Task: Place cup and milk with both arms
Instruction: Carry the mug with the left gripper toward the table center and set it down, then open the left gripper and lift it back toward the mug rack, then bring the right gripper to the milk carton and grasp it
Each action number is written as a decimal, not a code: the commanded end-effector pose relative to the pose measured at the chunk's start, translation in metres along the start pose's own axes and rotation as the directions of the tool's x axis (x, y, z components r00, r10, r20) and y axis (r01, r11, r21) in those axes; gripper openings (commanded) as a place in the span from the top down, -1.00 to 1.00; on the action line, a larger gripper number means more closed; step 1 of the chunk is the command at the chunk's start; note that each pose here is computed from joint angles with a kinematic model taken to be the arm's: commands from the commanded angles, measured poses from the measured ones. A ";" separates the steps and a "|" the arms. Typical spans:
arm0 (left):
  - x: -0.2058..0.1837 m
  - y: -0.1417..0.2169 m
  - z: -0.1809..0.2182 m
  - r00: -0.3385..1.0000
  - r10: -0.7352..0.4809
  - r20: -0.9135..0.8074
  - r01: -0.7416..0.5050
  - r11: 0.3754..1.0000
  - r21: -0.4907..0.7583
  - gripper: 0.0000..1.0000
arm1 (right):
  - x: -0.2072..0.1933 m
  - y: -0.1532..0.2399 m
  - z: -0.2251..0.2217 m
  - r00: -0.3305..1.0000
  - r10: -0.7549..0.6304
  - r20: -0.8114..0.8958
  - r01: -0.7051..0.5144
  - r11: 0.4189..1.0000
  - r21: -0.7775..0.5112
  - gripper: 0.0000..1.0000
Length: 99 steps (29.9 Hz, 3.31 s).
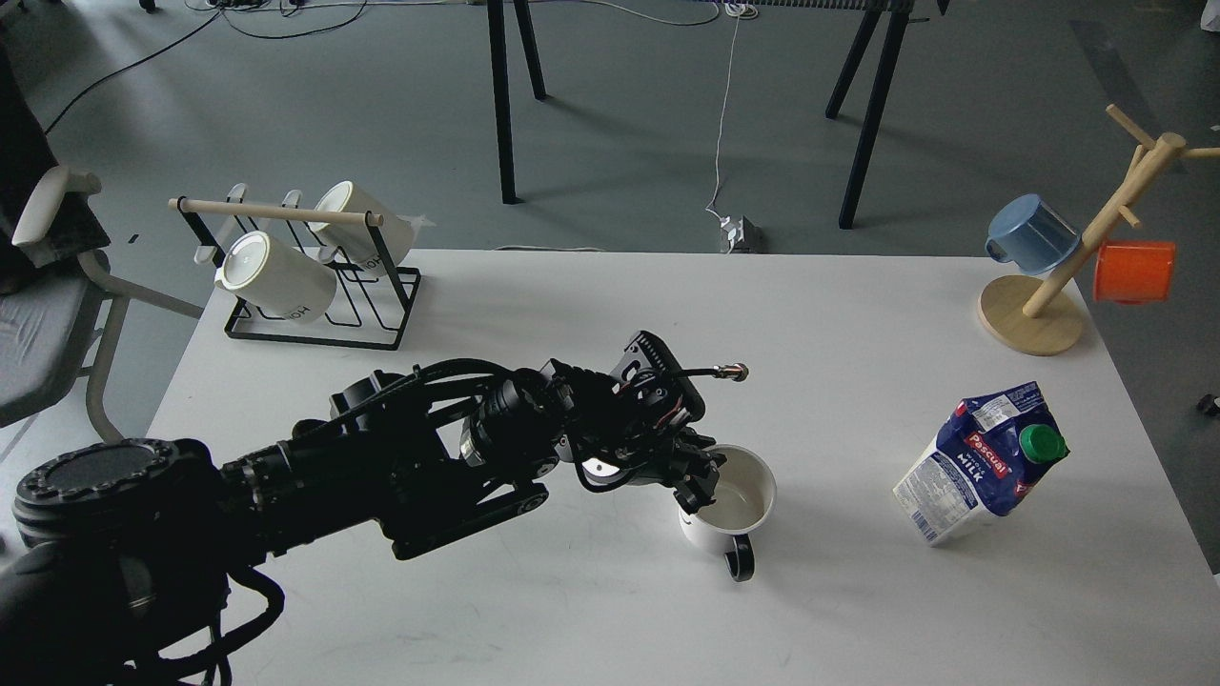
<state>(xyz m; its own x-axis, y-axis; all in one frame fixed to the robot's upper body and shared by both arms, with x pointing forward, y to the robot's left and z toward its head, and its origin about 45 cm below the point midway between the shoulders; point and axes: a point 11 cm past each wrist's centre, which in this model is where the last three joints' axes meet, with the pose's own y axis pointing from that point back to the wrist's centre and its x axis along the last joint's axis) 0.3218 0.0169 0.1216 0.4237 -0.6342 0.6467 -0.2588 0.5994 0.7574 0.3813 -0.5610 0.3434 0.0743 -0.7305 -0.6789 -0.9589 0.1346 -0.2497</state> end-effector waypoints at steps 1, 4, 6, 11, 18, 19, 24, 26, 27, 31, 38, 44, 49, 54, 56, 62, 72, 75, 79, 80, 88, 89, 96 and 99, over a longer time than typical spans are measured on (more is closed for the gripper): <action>-0.001 0.003 -0.006 1.000 0.009 -0.012 -0.009 1.000 0.012 0.08 | 0.005 0.005 0.002 1.000 0.013 -0.003 -0.013 1.000 -0.009 -0.99; 0.005 0.010 -0.015 0.999 0.031 -0.030 -0.030 0.999 0.021 -0.23 | 0.006 0.006 -0.001 1.000 0.017 -0.011 -0.017 1.000 -0.007 -0.99; 0.013 0.023 -0.029 0.996 0.073 -0.061 -0.070 0.997 0.041 -0.36 | 0.006 0.006 -0.008 1.000 0.017 -0.024 -0.017 1.000 -0.001 -0.99; 0.076 0.073 -0.056 0.917 0.326 -0.228 -0.323 0.945 0.051 -0.51 | 0.002 0.005 -0.017 1.000 0.008 -0.028 -0.008 1.000 0.008 -0.99; 0.136 0.156 -0.106 0.594 0.591 -0.545 -0.644 0.756 0.119 -0.64 | 0.020 0.022 -0.013 0.998 0.056 -0.027 -0.057 0.998 -0.015 -0.99; 0.141 0.170 -0.115 0.515 0.612 -0.601 -0.690 0.711 0.133 -0.73 | 0.028 0.030 -0.012 0.997 0.076 -0.027 -0.077 0.997 -0.026 -0.99; 0.141 0.202 -0.149 0.101 0.547 -0.831 -0.818 0.521 0.244 -0.99 | 0.061 0.075 0.005 0.983 0.178 0.043 -0.175 0.982 -0.072 -0.99; 0.136 0.212 -0.164 -0.069 0.470 -0.880 -0.834 0.457 0.309 -0.99 | 0.072 0.098 0.011 0.972 0.221 0.077 -0.214 0.972 -0.095 -0.99; 0.133 0.219 -0.172 -0.140 0.430 -0.892 -0.838 0.429 0.338 -0.99 | 0.076 0.107 0.011 0.968 0.236 0.086 -0.228 0.969 -0.099 -0.99; 0.109 0.255 -0.209 -0.392 0.234 -0.890 -0.828 0.331 0.452 -0.99 | 0.094 0.153 0.017 0.945 0.316 0.091 -0.302 0.943 -0.140 -0.99; 0.039 0.288 -0.258 -0.652 -0.018 -0.758 -0.744 0.207 0.636 -0.99 | 0.102 0.231 0.050 0.883 0.445 0.150 -0.395 0.876 -0.277 -0.99; -0.007 0.300 -0.270 -0.718 -0.065 -0.693 -0.694 0.156 0.703 -0.99 | 0.083 0.303 0.105 0.810 0.537 0.236 -0.411 0.806 -0.426 -0.99; -0.017 0.296 -0.274 -0.742 -0.068 -0.666 -0.668 0.156 0.728 -0.99 | 0.070 0.344 0.146 0.775 0.569 0.273 -0.402 0.779 -0.481 -0.99; -0.016 0.296 -0.274 -0.741 -0.066 -0.668 -0.669 0.158 0.726 -0.99 | 0.055 0.355 0.178 0.784 0.552 0.285 -0.352 0.773 -0.528 -0.99; -0.017 0.296 -0.274 -0.743 -0.064 -0.667 -0.667 0.159 0.728 -0.99 | 0.044 0.353 0.190 0.804 0.521 0.288 -0.310 0.779 -0.545 -0.99; -0.012 0.298 -0.275 -0.738 -0.056 -0.672 -0.671 0.161 0.723 -0.99 | 0.024 0.336 0.214 0.828 0.451 0.333 -0.224 0.811 -0.540 -0.99; -0.011 0.303 -0.279 -0.759 -0.041 -0.649 -0.647 0.153 0.747 -0.99 | 0.008 0.309 0.232 0.836 0.386 0.390 -0.145 0.841 -0.522 -0.99; -0.012 0.304 -0.279 -0.760 -0.039 -0.649 -0.646 0.153 0.748 -0.99 | 0.005 0.303 0.235 0.834 0.374 0.405 -0.133 0.849 -0.511 -0.98; -0.015 0.308 -0.281 -0.762 -0.029 -0.647 -0.643 0.147 0.752 -0.99 | 0.004 0.296 0.236 0.836 0.360 0.415 -0.123 0.859 -0.498 -0.98; -0.015 0.309 -0.282 -0.763 -0.028 -0.646 -0.643 0.146 0.752 -0.99 | 0.004 0.296 0.236 0.836 0.360 0.415 -0.123 0.859 -0.497 -0.98; -0.015 0.309 -0.282 -0.763 -0.028 -0.646 -0.643 0.144 0.753 -0.99 | 0.006 0.290 0.238 0.835 0.355 0.420 -0.127 0.867 -0.481 -0.98; -0.016 0.309 -0.282 -0.764 -0.028 -0.645 -0.641 0.144 0.753 -0.99 | 0.007 0.289 0.240 0.831 0.358 0.425 -0.129 0.868 -0.479 -0.98; -0.019 0.313 -0.283 -0.766 -0.016 -0.643 -0.638 0.143 0.756 -0.99 | 0.000 0.285 0.254 0.804 0.356 0.477 -0.123 0.884 -0.451 -0.94; -0.021 0.317 -0.285 -0.767 -0.006 -0.642 -0.636 0.140 0.759 -0.99 | 0.000 0.280 0.256 0.806 0.347 0.480 -0.124 0.891 -0.437 -0.89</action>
<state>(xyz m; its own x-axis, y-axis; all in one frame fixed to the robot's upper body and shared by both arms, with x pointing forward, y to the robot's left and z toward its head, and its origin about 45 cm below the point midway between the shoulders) 0.4784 0.3558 0.3216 0.2361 0.7916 -0.5635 -0.9643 0.1195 -0.2361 0.1790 -0.3525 0.0971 -0.1479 -0.2219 -0.9638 -0.9806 -0.0940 0.1721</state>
